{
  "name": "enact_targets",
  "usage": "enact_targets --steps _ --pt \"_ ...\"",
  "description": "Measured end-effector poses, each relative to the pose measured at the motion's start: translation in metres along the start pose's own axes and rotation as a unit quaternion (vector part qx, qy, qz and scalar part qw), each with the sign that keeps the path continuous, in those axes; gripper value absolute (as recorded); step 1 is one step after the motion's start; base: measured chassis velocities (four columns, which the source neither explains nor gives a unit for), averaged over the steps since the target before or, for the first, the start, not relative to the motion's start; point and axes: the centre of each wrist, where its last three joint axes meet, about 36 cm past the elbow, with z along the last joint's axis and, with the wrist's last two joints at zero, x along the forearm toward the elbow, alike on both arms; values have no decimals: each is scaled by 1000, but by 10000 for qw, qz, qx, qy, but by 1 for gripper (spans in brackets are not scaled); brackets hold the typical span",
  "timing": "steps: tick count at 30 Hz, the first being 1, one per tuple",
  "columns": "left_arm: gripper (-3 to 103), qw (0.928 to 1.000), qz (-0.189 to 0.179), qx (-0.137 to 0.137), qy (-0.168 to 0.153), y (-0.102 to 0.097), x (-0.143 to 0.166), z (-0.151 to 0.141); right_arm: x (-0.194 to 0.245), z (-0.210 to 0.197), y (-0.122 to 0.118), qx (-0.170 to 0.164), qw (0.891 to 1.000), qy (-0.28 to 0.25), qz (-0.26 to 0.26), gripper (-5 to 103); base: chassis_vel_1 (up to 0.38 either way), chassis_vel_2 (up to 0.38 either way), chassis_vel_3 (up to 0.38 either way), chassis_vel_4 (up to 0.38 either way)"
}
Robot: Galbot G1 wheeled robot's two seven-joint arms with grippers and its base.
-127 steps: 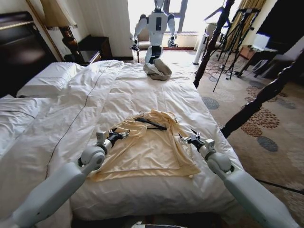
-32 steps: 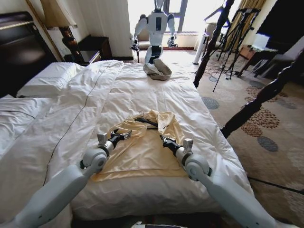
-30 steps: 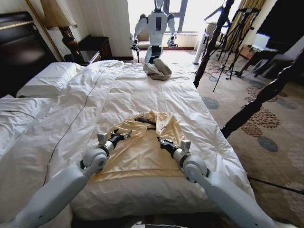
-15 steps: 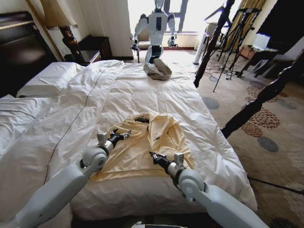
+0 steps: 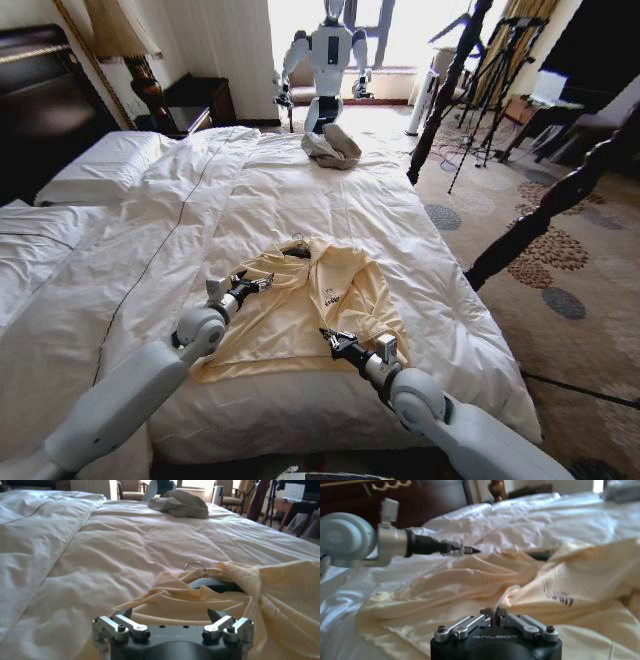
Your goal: Pick up the clothes from the bed and hang them on the clothes hanger.
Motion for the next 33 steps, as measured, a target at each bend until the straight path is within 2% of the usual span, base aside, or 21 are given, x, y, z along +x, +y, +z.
enact_targets --steps 1,3,4,5,9,10,12,14,15,16,17,18,19,20,21,24,26,27,28,30,33 --pt "100 10000 0 0 0 0 0 0 0 0 0 0 10000 0 0 2 0 0 0 0" --pt "100 9993 -180 -332 -71 20 -7 4 3 4 -15 550 9965 -498 -387 8 0 0 0 0" --pt "100 9986 -231 -457 -87 28 -10 5 4 4 -20 695 9941 -669 -491 8 0 0 0 0" --pt "100 9986 -231 -457 -87 28 -10 5 4 4 -20 695 9941 -669 -491 8 0 0 0 0" --pt "100 9944 -280 -1008 -114 55 -27 5 6 -6 -31 731 9905 -1093 -396 25 0 0 0 0" --pt "100 9944 -280 -1008 -114 55 -27 5 6 -6 -31 731 9905 -1093 -396 25 0 0 0 0" --pt "100 9914 -153 -1297 -114 61 -41 5 11 -10 -38 622 9897 -1261 -253 36 0 0 0 0" --pt "100 9911 -119 -1321 -125 60 -43 4 14 -11 -39 589 9894 -1299 -270 36 0 0 0 0" --pt "100 9909 -36 -1334 -158 58 -47 -1 20 -12 -37 584 9886 -1314 -456 47 0 0 0 0" --pt "100 9910 1 -1331 -158 57 -47 -2 24 -10 -32 603 9880 -1274 -639 47 0 0 0 0" --pt "100 9908 86 -1345 -147 55 -46 -4 27 -4 -25 682 9862 -1183 -941 58 0 0 0 0" --pt "100 9908 86 -1345 -147 55 -46 -4 27 -4 -25 682 9862 -1183 -941 58 0 0 0 0" --pt "100 9903 140 -1373 -132 55 -44 -5 29 1 -21 786 9836 -1114 -1184 58 0 0 0 0" --pt "100 9898 189 -1409 -114 55 -41 -6 29 8 -19 938 9793 -1057 -1446 63 0 0 0 0" --pt "100 9898 189 -1409 -114 55 -41 -6 29 8 -19 938 9793 -1057 -1446 63 0 0 0 0" --pt "100 9893 223 -1440 -93 59 -38 -7 32 20 -16 1214 9728 -915 -1746 79 0 0 0 0" --pt "100 9897 215 -1411 -95 60 -38 -6 31 19 -21 1448 9771 -851 -1306 90 0 0 0 0" --pt "100 9897 215 -1411 -95 60 -38 -6 31 19 -21 1448 9771 -851 -1306 90 0 0 0 0" --pt "100 9900 231 -1387 -88 58 -37 -4 29 17 -22 1514 9817 -797 -838 90 0 0 0 0" --pt "100 9905 271 -1347 -77 54 -34 0 28 14 -25 1583 9853 -633 -111 99 0 0 0 0" --pt "100 9908 312 -1319 -63 50 -30 3 30 14 -26 1727 9835 -547 6 100 0 0 0 0"
